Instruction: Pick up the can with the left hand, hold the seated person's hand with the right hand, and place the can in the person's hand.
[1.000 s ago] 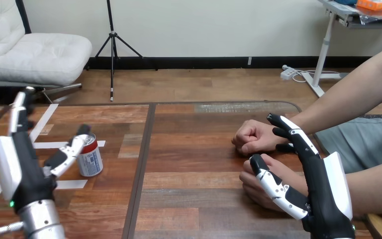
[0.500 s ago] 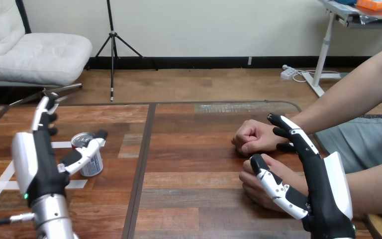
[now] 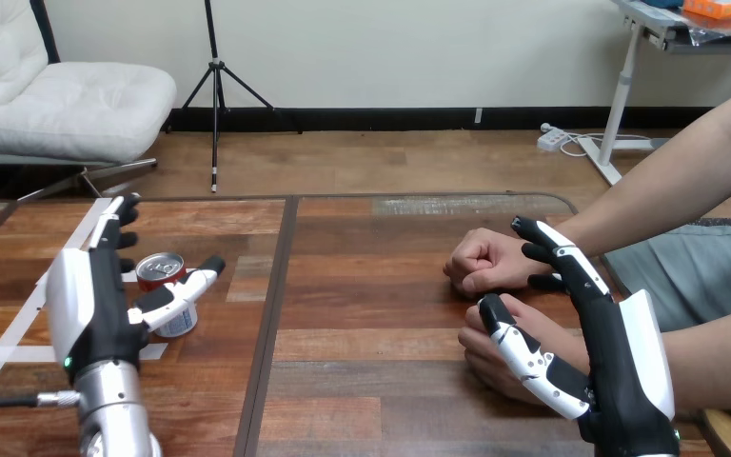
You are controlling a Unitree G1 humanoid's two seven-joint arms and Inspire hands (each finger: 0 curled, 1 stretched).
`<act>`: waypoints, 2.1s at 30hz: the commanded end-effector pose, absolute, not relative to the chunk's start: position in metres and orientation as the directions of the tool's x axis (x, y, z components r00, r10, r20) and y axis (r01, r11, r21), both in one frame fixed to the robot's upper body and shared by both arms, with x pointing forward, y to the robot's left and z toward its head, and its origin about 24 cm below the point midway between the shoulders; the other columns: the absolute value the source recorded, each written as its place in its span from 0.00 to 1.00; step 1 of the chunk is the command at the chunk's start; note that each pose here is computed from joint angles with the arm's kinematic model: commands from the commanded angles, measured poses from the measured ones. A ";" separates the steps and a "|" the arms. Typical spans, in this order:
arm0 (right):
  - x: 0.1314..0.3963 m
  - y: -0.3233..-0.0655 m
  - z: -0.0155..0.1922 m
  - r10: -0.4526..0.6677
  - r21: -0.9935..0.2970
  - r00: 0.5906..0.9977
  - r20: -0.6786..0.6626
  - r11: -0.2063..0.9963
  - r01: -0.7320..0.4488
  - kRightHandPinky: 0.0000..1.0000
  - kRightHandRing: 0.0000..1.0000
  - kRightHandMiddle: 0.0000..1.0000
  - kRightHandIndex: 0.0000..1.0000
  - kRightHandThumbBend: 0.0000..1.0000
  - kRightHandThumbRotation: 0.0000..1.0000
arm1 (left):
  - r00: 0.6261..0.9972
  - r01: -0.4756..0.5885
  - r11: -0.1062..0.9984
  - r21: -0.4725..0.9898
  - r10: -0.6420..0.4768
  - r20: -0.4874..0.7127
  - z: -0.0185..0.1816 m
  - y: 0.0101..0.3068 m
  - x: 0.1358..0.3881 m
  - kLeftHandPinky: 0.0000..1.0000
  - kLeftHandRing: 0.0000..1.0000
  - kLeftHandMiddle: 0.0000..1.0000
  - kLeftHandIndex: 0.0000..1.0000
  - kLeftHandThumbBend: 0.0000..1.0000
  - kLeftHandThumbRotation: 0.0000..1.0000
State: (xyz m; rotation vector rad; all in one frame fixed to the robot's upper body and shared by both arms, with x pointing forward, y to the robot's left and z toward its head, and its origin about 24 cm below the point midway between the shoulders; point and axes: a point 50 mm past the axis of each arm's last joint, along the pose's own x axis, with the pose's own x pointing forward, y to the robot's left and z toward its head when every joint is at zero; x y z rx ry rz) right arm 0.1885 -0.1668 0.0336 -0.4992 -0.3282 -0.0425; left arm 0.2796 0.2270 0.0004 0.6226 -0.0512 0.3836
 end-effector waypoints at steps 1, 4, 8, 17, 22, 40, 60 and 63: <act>0.202 -0.167 0.051 0.051 -0.449 0.914 0.402 0.881 0.148 0.72 0.83 0.86 0.85 0.45 0.50 | 0.927 -0.374 0.734 0.566 0.300 0.225 0.021 0.223 0.302 0.68 0.78 0.84 0.85 0.87 0.28; 0.202 -0.167 0.051 0.053 -0.450 0.914 0.402 0.881 0.147 0.72 0.83 0.86 0.85 0.45 0.50 | 0.930 -0.368 0.733 0.572 0.298 0.217 0.020 0.222 0.304 0.68 0.78 0.84 0.85 0.87 0.29; 0.202 -0.167 0.052 0.055 -0.452 0.914 0.403 0.880 0.146 0.72 0.83 0.87 0.85 0.45 0.50 | 0.931 -0.364 0.728 0.581 0.297 0.211 0.018 0.220 0.306 0.67 0.78 0.83 0.85 0.87 0.29; 0.203 -0.168 0.052 0.056 -0.454 0.914 0.402 0.879 0.145 0.72 0.83 0.87 0.85 0.45 0.49 | 0.935 -0.351 0.710 0.610 0.304 0.184 0.014 0.219 0.311 0.67 0.77 0.83 0.85 0.87 0.31; 0.203 -0.168 0.053 0.057 -0.455 0.913 0.404 0.878 0.146 0.72 0.83 0.87 0.85 0.45 0.49 | 0.937 -0.342 0.702 0.625 0.307 0.167 0.012 0.218 0.313 0.67 0.78 0.84 0.86 0.87 0.32; 0.203 -0.170 0.055 0.062 -0.463 0.910 0.410 0.873 0.149 0.72 0.83 0.86 0.84 0.46 0.51 | 0.934 -0.345 0.683 0.644 0.316 0.165 0.010 0.218 0.315 0.69 0.81 0.87 0.88 0.88 0.38; 0.202 -0.169 0.055 0.068 -0.464 0.913 0.403 0.875 0.139 0.72 0.83 0.86 0.84 0.45 0.48 | 0.924 -0.375 0.671 0.640 0.329 0.196 0.009 0.218 0.311 0.70 0.81 0.87 0.88 0.88 0.39; 0.202 -0.169 0.056 0.069 -0.467 0.913 0.403 0.873 0.140 0.72 0.83 0.86 0.84 0.45 0.48 | 0.922 -0.381 0.670 0.638 0.331 0.202 0.008 0.218 0.310 0.70 0.80 0.86 0.88 0.88 0.40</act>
